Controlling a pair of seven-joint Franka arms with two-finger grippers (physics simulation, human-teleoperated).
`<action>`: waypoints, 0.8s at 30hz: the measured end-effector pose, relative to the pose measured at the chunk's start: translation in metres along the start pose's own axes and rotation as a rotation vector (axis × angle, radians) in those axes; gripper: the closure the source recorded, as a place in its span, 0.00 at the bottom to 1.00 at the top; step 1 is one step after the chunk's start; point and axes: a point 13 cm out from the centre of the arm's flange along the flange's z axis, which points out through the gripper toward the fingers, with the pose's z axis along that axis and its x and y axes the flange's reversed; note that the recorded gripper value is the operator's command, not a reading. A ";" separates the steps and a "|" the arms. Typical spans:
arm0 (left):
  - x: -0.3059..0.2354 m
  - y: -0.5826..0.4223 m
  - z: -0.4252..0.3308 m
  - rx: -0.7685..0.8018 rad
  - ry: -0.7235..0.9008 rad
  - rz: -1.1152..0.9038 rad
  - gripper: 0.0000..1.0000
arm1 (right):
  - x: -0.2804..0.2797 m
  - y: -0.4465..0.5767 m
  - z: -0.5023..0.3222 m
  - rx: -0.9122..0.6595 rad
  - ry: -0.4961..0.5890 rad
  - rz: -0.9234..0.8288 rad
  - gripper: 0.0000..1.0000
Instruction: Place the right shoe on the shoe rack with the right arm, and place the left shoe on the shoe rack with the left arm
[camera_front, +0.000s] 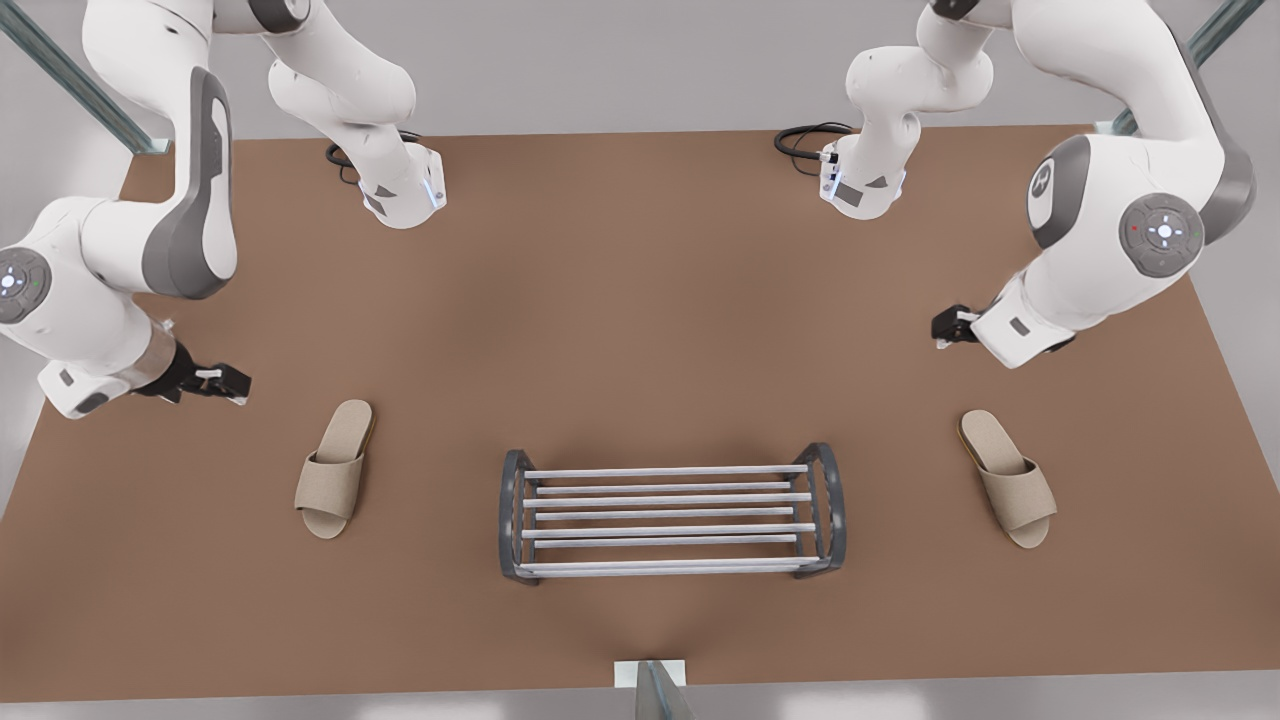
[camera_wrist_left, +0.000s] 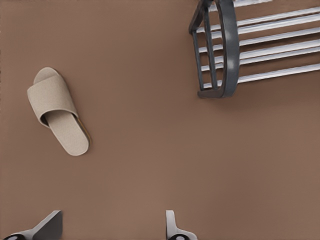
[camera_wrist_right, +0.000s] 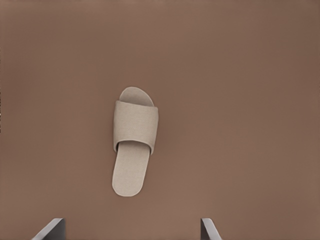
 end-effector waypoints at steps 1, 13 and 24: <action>-0.003 0.000 0.001 0.000 -0.007 -0.005 0.00 | -0.006 0.001 0.005 -0.001 -0.014 -0.002 0.00; 0.075 0.045 0.315 0.887 -0.119 -0.691 0.00 | -0.038 0.062 0.130 0.447 -0.155 -0.681 0.00; 0.100 0.142 0.396 0.697 -0.819 -1.504 0.00 | -0.045 0.101 0.216 0.874 -0.454 -1.589 0.00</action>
